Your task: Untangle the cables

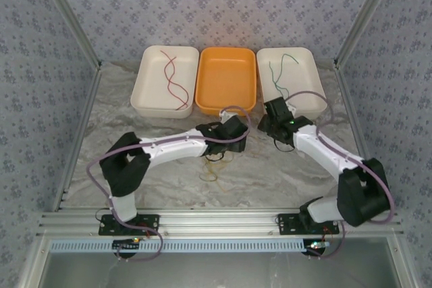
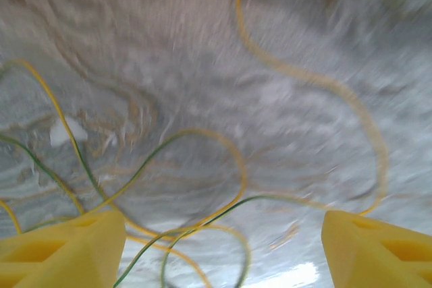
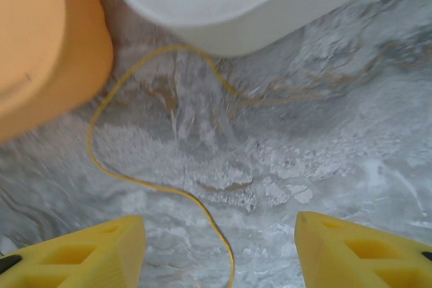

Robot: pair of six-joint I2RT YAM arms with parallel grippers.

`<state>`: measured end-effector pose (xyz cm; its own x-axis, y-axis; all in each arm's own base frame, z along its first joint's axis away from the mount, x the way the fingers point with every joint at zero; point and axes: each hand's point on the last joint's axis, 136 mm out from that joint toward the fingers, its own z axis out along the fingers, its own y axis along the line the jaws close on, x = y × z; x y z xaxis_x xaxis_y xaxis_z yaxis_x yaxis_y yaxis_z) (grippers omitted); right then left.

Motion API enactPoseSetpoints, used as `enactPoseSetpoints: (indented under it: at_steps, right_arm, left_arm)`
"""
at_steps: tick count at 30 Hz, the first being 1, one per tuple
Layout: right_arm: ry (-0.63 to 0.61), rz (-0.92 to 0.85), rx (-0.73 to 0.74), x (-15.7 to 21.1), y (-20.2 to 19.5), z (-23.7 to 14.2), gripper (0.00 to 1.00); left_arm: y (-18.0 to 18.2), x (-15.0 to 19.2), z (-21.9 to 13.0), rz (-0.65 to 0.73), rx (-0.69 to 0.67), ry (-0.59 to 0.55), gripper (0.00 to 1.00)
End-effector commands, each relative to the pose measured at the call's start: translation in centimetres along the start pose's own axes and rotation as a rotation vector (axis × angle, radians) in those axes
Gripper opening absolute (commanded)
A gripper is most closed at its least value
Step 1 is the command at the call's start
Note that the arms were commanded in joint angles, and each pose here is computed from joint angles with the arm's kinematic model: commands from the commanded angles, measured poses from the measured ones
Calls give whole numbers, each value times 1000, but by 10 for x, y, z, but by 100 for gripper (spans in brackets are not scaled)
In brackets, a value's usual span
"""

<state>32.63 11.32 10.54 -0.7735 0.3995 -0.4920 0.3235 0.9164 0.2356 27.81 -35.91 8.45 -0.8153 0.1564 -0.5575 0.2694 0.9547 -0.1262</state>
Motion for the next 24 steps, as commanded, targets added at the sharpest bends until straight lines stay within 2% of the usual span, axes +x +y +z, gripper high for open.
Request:
enactPoseSetpoints:
  at_steps: [1, 4, 8, 15, 18, 21, 24]
  right_arm:
    - [102, -222, -6, 22, 10, 11, 64]
    - [151, -298, 6, 30, 18, 24, 64]
    - [212, -425, 121, 38, 17, 38, 62]
    - [295, -455, 175, 62, 13, 63, 52]
    - [220, -451, 210, 58, 12, 50, 54]
    - [145, -414, 150, 54, 19, 31, 57]
    - [56, -460, 56, 50, 34, 10, 60]
  left_arm:
    - [6, 30, 13, 88, -70, 100, 78]
    - [15, 33, 19, 89, -118, 75, 74]
    - [28, 47, 27, 89, -151, 88, 70]
    - [38, 63, 29, 35, -133, 80, 61]
    - [40, 63, 26, 17, -114, 64, 55]
    - [38, 64, 24, -1, -78, 48, 44]
    - [36, 63, 21, -14, -51, 34, 39]
